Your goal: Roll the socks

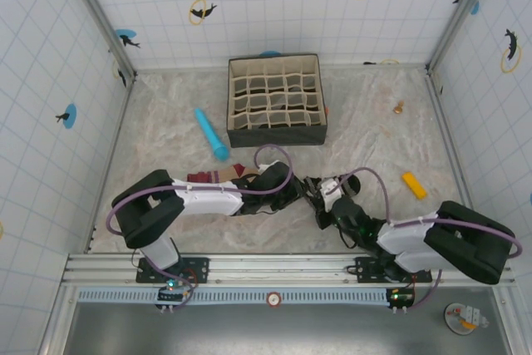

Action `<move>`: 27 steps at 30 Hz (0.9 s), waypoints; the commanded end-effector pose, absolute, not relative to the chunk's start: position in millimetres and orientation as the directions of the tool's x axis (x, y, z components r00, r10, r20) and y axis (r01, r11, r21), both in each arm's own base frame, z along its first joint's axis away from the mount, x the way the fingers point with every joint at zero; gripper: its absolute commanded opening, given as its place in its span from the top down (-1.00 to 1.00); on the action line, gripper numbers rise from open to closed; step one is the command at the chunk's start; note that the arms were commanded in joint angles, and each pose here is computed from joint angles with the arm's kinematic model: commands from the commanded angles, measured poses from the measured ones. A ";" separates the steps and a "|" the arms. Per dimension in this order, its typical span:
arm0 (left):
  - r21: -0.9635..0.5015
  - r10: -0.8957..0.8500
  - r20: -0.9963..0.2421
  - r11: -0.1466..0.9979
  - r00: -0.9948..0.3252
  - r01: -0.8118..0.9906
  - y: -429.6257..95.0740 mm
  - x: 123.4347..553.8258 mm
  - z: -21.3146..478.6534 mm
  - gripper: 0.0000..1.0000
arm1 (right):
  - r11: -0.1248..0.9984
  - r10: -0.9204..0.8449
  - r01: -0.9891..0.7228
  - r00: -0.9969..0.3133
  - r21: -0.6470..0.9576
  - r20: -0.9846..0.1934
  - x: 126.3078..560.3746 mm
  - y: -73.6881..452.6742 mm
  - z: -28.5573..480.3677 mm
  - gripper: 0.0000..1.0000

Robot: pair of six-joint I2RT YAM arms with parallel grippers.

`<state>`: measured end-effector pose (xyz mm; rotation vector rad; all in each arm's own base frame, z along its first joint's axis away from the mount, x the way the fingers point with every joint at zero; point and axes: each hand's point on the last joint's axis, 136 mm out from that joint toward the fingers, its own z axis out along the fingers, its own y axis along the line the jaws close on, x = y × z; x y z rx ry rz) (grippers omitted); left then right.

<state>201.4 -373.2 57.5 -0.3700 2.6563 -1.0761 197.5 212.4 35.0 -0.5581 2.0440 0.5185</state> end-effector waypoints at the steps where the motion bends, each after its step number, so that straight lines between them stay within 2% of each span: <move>1: -0.714 -0.328 -0.188 0.693 -0.926 -0.100 -370.9 207.4 71.0 -0.08 | 0.814 -0.124 -0.465 -0.725 0.349 -0.678 158.9 179.2 -18.9 1.00; 7: -0.700 -0.317 -0.198 0.708 -0.928 -0.092 -372.4 208.8 67.2 -0.03 | 0.823 0.022 -0.246 -0.887 0.512 -0.461 143.6 163.5 -41.6 1.00; 12: -0.692 -0.311 -0.200 0.716 -0.929 -0.091 -374.0 209.7 60.6 0.01 | 0.850 0.099 -0.096 -0.937 0.519 -0.335 130.3 149.7 -57.7 1.00; 19: -0.706 -0.293 -0.223 0.706 -0.930 -0.053 -385.5 214.3 57.4 0.02 | 0.886 0.203 0.077 -0.951 0.457 -0.233 116.1 125.4 -73.0 1.00; 27: -0.737 -0.263 -0.234 0.676 -0.936 -0.006 -409.3 216.1 51.1 -0.01 | 0.885 0.213 0.093 -0.952 0.457 -0.220 109.0 120.1 -77.4 1.00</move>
